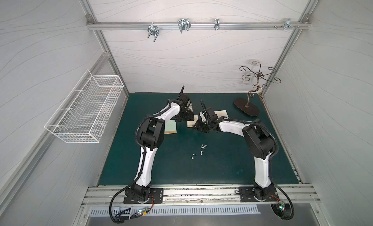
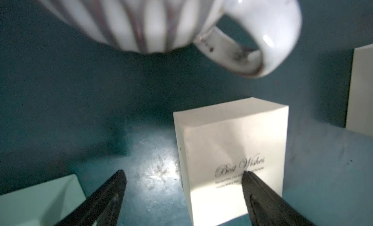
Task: Place the earrings into the drawer-style jewelry box
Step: Open the drawer in the jewelry box.
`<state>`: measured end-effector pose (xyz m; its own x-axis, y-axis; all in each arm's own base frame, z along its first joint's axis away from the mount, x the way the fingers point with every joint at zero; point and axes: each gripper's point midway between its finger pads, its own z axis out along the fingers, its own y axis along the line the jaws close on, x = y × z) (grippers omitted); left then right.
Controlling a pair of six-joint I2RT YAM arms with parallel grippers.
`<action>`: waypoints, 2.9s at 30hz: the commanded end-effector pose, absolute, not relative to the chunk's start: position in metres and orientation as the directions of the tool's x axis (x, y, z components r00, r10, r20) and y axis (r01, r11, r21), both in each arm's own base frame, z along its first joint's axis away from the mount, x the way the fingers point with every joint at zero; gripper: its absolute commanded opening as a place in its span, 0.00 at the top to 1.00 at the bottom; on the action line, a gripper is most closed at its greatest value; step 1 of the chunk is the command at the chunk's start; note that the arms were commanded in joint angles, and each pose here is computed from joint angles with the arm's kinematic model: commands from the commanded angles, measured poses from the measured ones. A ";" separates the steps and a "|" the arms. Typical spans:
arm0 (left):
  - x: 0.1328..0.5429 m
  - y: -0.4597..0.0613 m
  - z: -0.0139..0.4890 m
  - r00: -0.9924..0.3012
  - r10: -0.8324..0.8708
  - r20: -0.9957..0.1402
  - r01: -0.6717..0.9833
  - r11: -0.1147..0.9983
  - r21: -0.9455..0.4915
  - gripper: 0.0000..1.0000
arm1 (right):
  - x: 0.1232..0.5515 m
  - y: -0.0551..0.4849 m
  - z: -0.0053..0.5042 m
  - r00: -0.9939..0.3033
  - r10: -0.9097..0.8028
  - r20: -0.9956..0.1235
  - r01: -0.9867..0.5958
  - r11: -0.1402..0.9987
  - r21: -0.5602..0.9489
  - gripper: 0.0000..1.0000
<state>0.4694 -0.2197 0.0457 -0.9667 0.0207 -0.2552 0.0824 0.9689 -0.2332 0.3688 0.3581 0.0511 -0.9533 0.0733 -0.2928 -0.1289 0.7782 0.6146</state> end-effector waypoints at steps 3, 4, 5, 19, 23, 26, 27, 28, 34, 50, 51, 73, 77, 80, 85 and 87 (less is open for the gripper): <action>0.475 -0.218 0.040 -0.968 0.038 -0.246 0.093 0.972 -0.215 0.09 | 0.377 0.370 0.049 -0.954 0.094 -0.284 -0.117 0.757 0.643 0.62; 0.474 -0.218 0.039 -0.969 0.039 -0.243 0.093 0.972 -0.214 0.09 | 0.378 0.371 0.049 -0.954 0.094 -0.284 -0.117 0.755 0.645 0.62; 0.474 -0.217 0.038 -0.969 0.038 -0.243 0.092 0.972 -0.214 0.09 | 0.379 0.371 0.048 -0.954 0.097 -0.283 -0.115 0.755 0.646 0.62; 0.472 -0.219 0.037 -0.971 0.047 -0.235 0.100 0.970 -0.221 0.10 | 0.387 0.378 0.035 -0.955 0.135 -0.263 -0.076 0.747 0.661 0.68; 0.471 -0.219 0.035 -0.972 0.048 -0.229 0.100 0.969 -0.225 0.11 | 0.390 0.377 0.034 -0.953 0.142 -0.269 -0.074 0.748 0.659 0.71; 0.469 -0.220 0.033 -0.974 0.050 -0.222 0.102 0.968 -0.228 0.12 | 0.391 0.377 0.033 -0.951 0.152 -0.270 -0.069 0.747 0.662 0.76; 0.469 -0.220 0.032 -0.974 0.051 -0.219 0.101 0.968 -0.228 0.12 | 0.391 0.378 0.032 -0.951 0.154 -0.269 -0.067 0.745 0.663 0.78; 0.468 -0.220 0.032 -0.974 0.052 -0.219 0.103 0.968 -0.227 0.12 | 0.392 0.378 0.032 -0.950 0.158 -0.270 -0.065 0.743 0.666 0.79; 0.468 -0.219 0.034 -0.974 0.057 -0.221 0.108 0.968 -0.226 0.12 | 0.393 0.379 0.031 -0.946 0.172 -0.274 -0.060 0.737 0.673 0.93; 0.467 -0.219 0.027 -0.977 0.048 -0.207 0.095 0.970 -0.224 0.14 | 0.377 0.373 0.038 -0.947 0.160 -0.280 -0.078 0.728 0.681 1.00; 0.467 -0.218 0.026 -0.977 0.048 -0.208 0.094 0.971 -0.221 0.14 | 0.376 0.373 0.039 -0.947 0.158 -0.280 -0.081 0.727 0.682 1.00; 0.466 -0.217 0.023 -0.978 0.050 -0.202 0.095 0.971 -0.218 0.14 | 0.337 0.372 0.050 -0.953 0.102 -0.285 -0.123 0.729 0.674 1.00; 0.465 -0.218 0.022 -0.978 0.054 -0.200 0.099 0.971 -0.220 0.14 | 0.332 0.369 0.050 -0.954 0.099 -0.282 -0.123 0.731 0.671 1.00; 0.465 -0.218 0.022 -0.979 0.055 -0.199 0.099 0.970 -0.222 0.14 | 0.328 0.367 0.049 -0.955 0.097 -0.280 -0.122 0.733 0.670 1.00; 0.465 -0.222 0.025 -0.977 0.056 -0.203 0.106 0.965 -0.241 0.13 | 0.325 0.364 0.044 -0.957 0.091 -0.274 -0.120 0.739 0.663 1.00; 0.467 -0.225 0.031 -0.974 0.063 -0.217 0.120 0.958 -0.260 0.12 | 0.324 0.365 0.044 -0.958 0.087 -0.275 -0.123 0.741 0.661 1.00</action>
<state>0.4694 -0.2244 0.0429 -0.9690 0.0429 -0.2434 0.1082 0.9590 -0.2619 0.3324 0.3627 0.0341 -0.9572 0.1019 -0.2708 -0.1074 0.7437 0.6598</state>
